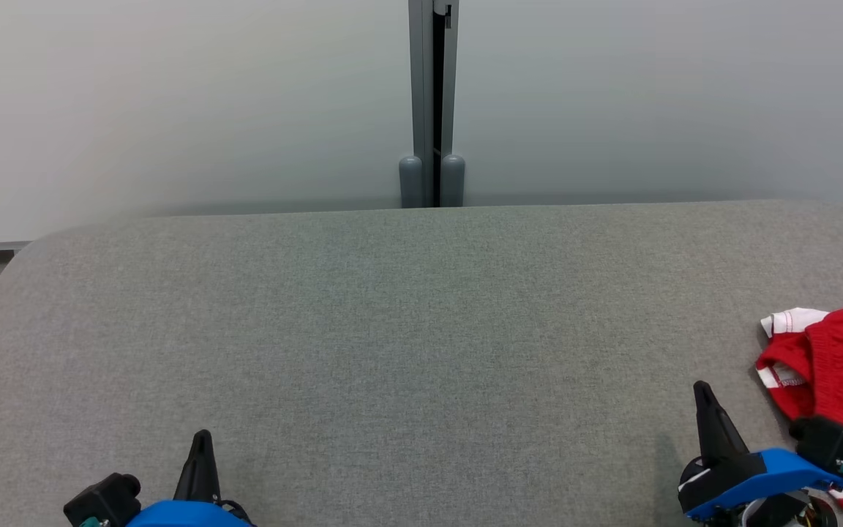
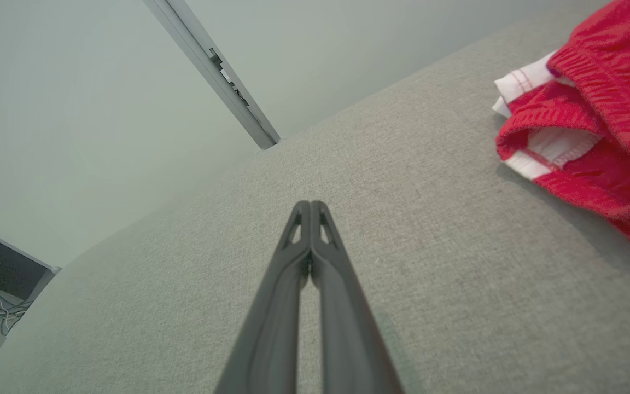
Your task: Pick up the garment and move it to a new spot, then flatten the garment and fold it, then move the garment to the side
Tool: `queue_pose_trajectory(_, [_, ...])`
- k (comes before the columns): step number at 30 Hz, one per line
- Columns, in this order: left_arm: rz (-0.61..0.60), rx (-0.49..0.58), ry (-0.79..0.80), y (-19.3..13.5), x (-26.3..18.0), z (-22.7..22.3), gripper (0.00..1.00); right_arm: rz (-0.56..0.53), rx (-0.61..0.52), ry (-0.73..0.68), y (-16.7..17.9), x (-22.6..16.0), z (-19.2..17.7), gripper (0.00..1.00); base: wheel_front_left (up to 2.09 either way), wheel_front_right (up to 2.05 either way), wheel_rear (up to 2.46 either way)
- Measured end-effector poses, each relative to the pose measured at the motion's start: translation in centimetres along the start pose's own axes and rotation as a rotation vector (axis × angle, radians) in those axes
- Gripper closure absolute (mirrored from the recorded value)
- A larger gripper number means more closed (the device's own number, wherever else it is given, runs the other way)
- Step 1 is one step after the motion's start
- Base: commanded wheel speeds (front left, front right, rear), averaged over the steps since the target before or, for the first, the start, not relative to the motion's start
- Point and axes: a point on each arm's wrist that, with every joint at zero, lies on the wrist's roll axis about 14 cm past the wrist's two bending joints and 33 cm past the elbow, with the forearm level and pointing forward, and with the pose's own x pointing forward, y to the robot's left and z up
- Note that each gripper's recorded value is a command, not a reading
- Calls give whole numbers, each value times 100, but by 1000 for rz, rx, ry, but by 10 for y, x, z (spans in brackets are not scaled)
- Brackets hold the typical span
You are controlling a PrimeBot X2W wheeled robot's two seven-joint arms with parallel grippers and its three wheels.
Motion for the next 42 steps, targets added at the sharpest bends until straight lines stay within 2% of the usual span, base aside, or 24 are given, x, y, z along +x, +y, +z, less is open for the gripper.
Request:
queue_pose_trajectory(19, [-12, -280, -26, -5, 9, 20, 100, -13, 278, -21, -1, 1, 12, 100, 0, 0, 0])
queue_pose_trajectory(42, [-64, -550, -52, -14, 17, 41, 100, 10, 553, -44, 2, 1, 26, 100, 0, 0, 0])
